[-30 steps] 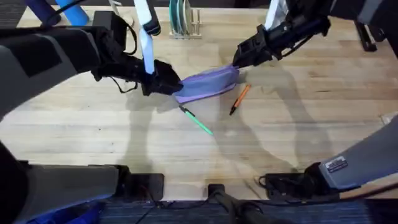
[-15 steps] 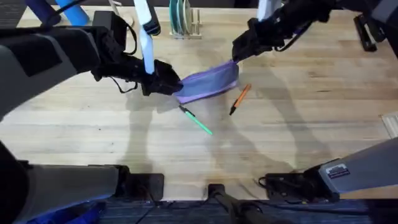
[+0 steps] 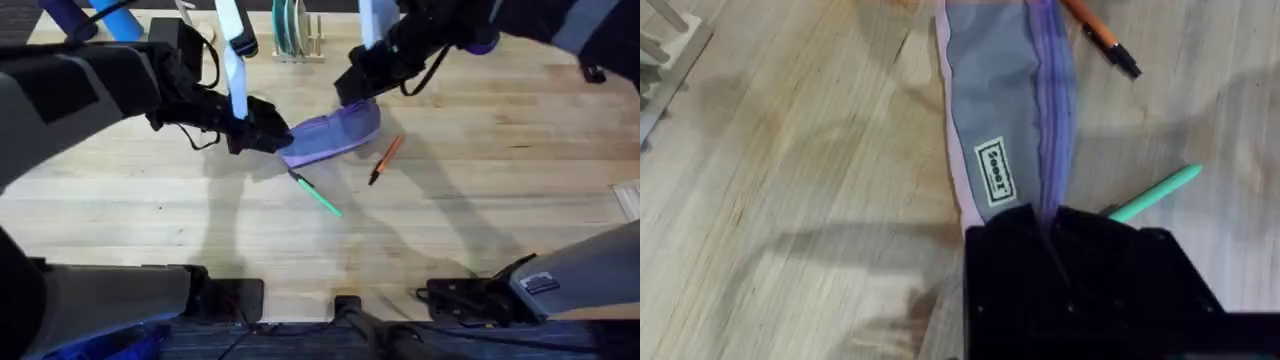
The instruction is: Unzip the bag, pick up the pens from the table one at a time and place them inside, then zip the bag closed.
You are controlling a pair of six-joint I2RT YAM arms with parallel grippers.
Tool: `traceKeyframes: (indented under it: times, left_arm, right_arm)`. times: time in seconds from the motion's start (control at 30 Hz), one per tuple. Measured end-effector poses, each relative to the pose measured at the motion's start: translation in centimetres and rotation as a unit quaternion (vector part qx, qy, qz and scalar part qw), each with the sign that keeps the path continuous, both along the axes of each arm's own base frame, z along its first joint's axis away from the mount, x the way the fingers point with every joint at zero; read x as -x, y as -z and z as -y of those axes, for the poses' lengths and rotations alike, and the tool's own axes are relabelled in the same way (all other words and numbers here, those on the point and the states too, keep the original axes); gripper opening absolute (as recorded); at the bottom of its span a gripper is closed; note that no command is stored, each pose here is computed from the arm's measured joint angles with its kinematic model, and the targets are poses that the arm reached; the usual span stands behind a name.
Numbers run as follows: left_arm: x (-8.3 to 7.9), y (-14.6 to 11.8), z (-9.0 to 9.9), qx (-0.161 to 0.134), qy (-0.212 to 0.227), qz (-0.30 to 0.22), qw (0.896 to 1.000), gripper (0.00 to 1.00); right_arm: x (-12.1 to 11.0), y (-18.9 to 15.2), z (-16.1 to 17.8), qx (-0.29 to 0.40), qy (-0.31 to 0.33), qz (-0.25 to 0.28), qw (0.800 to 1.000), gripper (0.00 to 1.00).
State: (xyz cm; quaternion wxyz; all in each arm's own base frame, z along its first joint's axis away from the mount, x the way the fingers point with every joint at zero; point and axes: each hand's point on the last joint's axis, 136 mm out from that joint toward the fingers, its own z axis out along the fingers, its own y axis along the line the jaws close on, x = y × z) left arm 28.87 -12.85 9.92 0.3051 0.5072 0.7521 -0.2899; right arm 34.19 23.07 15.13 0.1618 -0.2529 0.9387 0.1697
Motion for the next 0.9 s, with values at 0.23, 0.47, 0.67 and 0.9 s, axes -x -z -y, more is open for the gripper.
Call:
traceKeyframes:
  times: [0.23, 0.47, 0.67, 0.9]
  left_arm:
    - [0.0, 0.0, -0.1, -0.002, -0.001, 0.000, 1.000, 0.042]
    - [-0.1, 0.0, -0.1, 0.000, -0.002, 0.001, 1.000, 0.042]
    - [-0.1, 0.0, -0.1, 0.000, -0.002, 0.002, 1.000, 0.042]
    - [-0.1, 0.0, -0.1, 0.000, -0.002, 0.002, 1.000, 0.041]
  right_arm:
    - [0.5, -0.3, -2.1, 0.000, -0.025, 0.022, 0.999, 0.031]
    - [2.2, -1.3, -6.7, -0.032, -0.078, 0.048, 0.995, 0.031]
    - [3.6, -1.9, -9.0, -0.058, -0.110, 0.050, 0.991, 0.031]
    - [3.6, -1.9, -9.0, -0.060, -0.110, 0.047, 0.991, 0.030]
